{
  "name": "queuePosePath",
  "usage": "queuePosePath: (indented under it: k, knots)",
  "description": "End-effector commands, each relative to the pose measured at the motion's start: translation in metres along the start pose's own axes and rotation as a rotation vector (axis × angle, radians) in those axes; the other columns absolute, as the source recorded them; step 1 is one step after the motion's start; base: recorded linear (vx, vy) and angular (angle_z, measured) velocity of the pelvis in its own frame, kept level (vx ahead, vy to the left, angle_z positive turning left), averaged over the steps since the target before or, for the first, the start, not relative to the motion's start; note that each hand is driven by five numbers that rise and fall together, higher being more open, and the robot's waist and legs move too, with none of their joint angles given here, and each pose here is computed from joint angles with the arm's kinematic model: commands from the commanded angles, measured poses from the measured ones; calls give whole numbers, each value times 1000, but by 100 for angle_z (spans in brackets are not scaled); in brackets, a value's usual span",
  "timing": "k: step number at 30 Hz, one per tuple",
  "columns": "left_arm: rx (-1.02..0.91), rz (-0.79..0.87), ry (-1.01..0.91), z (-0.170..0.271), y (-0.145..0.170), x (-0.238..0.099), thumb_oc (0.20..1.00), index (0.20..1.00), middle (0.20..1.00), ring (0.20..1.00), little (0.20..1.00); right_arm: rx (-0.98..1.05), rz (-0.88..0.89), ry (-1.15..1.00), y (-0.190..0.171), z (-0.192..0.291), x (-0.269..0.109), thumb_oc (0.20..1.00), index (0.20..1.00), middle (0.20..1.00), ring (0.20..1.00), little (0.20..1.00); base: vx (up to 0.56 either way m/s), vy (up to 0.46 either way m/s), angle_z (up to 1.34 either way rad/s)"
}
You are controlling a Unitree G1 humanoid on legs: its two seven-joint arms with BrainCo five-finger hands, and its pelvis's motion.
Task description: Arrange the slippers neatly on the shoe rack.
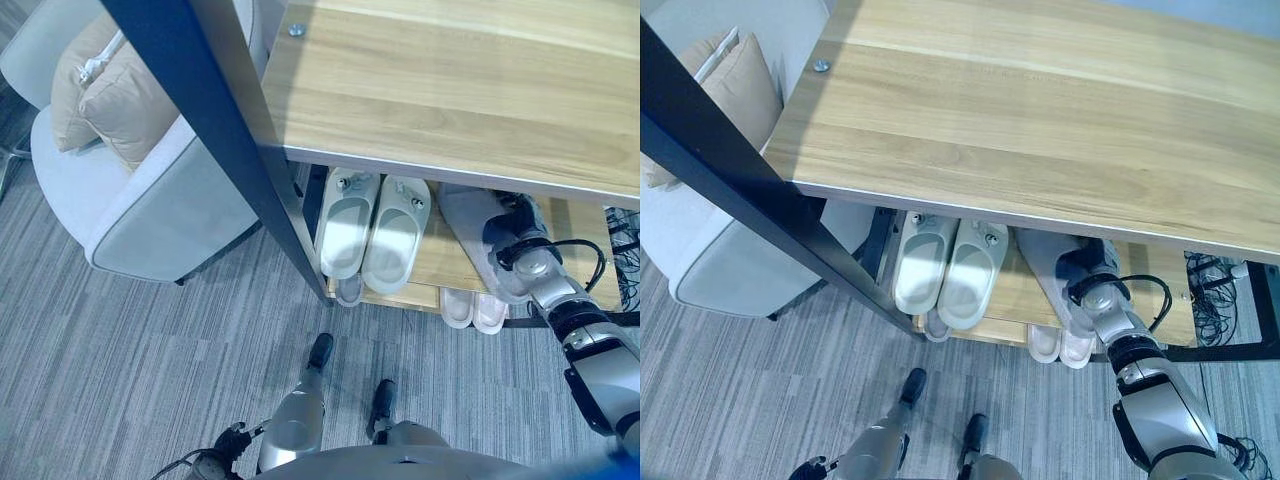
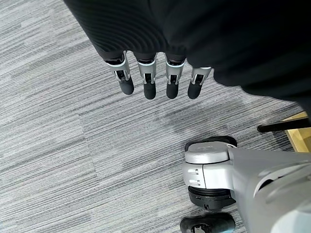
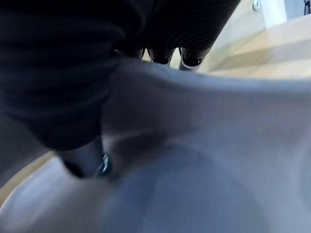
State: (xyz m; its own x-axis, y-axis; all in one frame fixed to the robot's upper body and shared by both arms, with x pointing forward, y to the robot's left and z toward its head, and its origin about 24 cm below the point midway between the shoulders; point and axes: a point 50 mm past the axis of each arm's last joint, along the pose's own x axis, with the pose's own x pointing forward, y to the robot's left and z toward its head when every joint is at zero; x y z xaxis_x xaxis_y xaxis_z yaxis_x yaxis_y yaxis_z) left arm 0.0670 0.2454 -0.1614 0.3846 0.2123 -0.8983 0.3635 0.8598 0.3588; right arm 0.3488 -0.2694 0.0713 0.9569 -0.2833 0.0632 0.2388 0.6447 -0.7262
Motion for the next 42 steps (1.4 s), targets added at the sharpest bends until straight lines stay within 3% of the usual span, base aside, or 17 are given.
queuePosePath:
  k: [1, 9, 13, 24, 33, 37, 42]
  knots:
    - [40, -37, 15, 2, -15, 0, 1000, 1000, 1000, 1000, 1000, 27, -20, -87, -2, 14, -1, 200, 200, 200, 200, 200, 17, 18, 6]
    - [41, -34, 33, -4, -19, -2, 1000, 1000, 1000, 1000, 1000, -3, -159, -208, -22, -3, -46, 200, 200, 200, 200, 200, 11, -7, 0]
    - [-1, -11, 8, 6, -13, 1, 1000, 1000, 1000, 1000, 1000, 16, -23, -194, -5, -23, -91, 200, 200, 200, 200, 200, 41, -51, -17]
    - [-99, -55, 76, -17, -23, -6, 1000, 1000, 1000, 1000, 1000, 90, 220, -98, 20, -53, -148, 200, 200, 200, 200, 200, -16, -92, -18]
    - [-138, -47, 12, 7, -32, -1, 1000, 1000, 1000, 1000, 1000, 88, 163, -77, 18, -54, -142, 200, 200, 200, 200, 200, -195, 71, 77]
    - [-108, -66, 81, -13, -32, -5, 1000, 1000, 1000, 1000, 1000, 11, 206, -49, 28, -60, -143, 200, 200, 200, 200, 200, 91, 232, -10]
    - [-118, -68, 110, -22, -30, -7, 1000, 1000, 1000, 1000, 1000, 98, 227, -5, 43, -59, -143, 200, 200, 200, 200, 200, 78, 210, -15]
